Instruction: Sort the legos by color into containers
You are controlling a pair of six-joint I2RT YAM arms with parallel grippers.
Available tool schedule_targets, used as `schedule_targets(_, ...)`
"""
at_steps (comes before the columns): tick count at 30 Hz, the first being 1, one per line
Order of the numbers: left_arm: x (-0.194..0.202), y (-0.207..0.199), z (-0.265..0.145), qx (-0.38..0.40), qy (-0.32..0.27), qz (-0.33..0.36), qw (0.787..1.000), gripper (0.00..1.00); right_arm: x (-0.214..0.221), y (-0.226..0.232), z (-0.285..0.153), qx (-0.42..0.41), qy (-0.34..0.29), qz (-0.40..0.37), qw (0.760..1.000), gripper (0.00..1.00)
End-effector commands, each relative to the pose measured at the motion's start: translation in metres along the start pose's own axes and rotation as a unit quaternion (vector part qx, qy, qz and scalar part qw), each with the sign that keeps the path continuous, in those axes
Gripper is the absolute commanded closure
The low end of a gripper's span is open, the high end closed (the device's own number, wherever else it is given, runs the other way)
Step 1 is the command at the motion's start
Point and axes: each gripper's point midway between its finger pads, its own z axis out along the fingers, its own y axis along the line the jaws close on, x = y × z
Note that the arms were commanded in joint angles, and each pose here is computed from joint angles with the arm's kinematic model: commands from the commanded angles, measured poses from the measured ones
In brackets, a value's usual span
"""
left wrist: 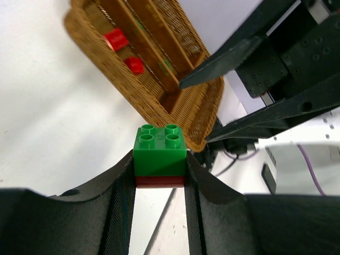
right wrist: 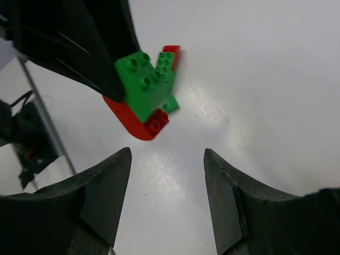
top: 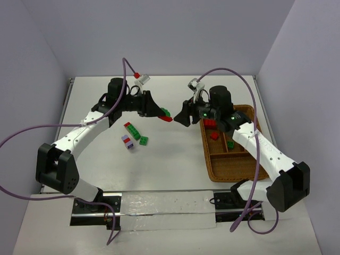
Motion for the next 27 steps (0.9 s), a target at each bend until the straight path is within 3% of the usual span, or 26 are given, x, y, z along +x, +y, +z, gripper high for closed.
schedule_targets(1,0.011,-0.027,-0.010,0.079,0.035,0.081,0.993,1.00,-0.025,0.037,-0.005,-0.112,-0.004,0.006,0.994,0.36)
schedule_targets(14,0.006,-0.035,-0.013,0.095,0.037,0.103,0.989,1.00,-0.011,0.031,0.014,-0.089,0.036,0.000,0.995,0.36)
schedule_targets(27,0.014,-0.055,-0.027,0.137,0.037,0.165,0.976,1.00,0.000,0.057,0.026,-0.220,0.070,0.045,0.972,0.40)
